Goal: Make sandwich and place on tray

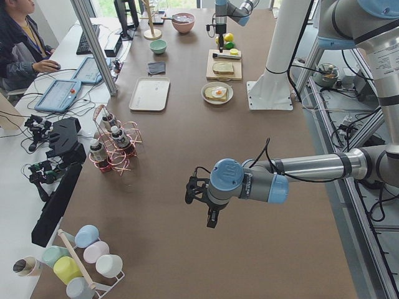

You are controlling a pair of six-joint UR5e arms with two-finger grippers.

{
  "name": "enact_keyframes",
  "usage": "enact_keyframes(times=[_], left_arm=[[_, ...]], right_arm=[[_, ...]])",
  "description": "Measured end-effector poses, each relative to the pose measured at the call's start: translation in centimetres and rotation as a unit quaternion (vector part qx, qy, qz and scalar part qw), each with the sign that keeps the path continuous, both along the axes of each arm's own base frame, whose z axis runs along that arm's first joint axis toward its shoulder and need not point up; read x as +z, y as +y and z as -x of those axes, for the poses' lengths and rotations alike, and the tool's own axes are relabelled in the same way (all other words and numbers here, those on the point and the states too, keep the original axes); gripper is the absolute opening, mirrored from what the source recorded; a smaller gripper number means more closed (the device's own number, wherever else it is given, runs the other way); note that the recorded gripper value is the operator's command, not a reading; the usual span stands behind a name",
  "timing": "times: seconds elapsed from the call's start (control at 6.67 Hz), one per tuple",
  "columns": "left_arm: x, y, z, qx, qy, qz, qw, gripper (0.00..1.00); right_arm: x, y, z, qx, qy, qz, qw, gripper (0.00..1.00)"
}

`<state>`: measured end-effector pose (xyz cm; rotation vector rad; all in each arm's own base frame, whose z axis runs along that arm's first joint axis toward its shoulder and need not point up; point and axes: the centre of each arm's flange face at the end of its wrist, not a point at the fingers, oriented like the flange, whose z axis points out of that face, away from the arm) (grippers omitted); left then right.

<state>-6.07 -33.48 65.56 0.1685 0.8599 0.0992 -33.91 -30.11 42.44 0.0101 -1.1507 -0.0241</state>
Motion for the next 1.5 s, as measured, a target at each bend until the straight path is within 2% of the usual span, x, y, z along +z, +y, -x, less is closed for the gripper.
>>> enact_keyframes(times=[0.15,0.45,0.9,1.05,1.2,1.35,1.5], left_arm=[[0.1,0.0,0.0,0.000,0.000,0.000,1.0000,0.98],[0.1,-0.1,0.0,0.000,0.000,0.000,1.0000,0.98],[0.1,-0.1,0.0,0.001,0.000,-0.001,1.0000,0.98],[0.1,-0.1,0.0,0.001,0.000,0.000,1.0000,0.98],[0.1,-0.1,0.0,0.001,0.000,0.000,1.0000,0.98],[0.2,-0.1,0.0,0.001,0.000,0.000,1.0000,0.98],[0.2,-0.1,0.0,0.001,0.000,0.001,1.0000,0.98]], right_arm=[[0.0,0.7,1.6,0.010,0.010,-0.006,0.9999,0.76],[0.4,1.5,3.2,0.013,0.025,-0.002,0.9996,0.71],[1.1,3.0,4.7,-0.002,0.034,0.009,0.9994,0.68],[1.4,3.3,5.1,-0.005,0.038,0.010,0.9992,0.57],[1.6,3.4,5.3,-0.006,0.039,0.009,0.9992,0.13],[1.6,3.5,5.5,-0.006,0.040,0.008,0.9992,0.00],[1.5,3.5,5.7,-0.006,0.040,0.006,0.9992,0.00]])
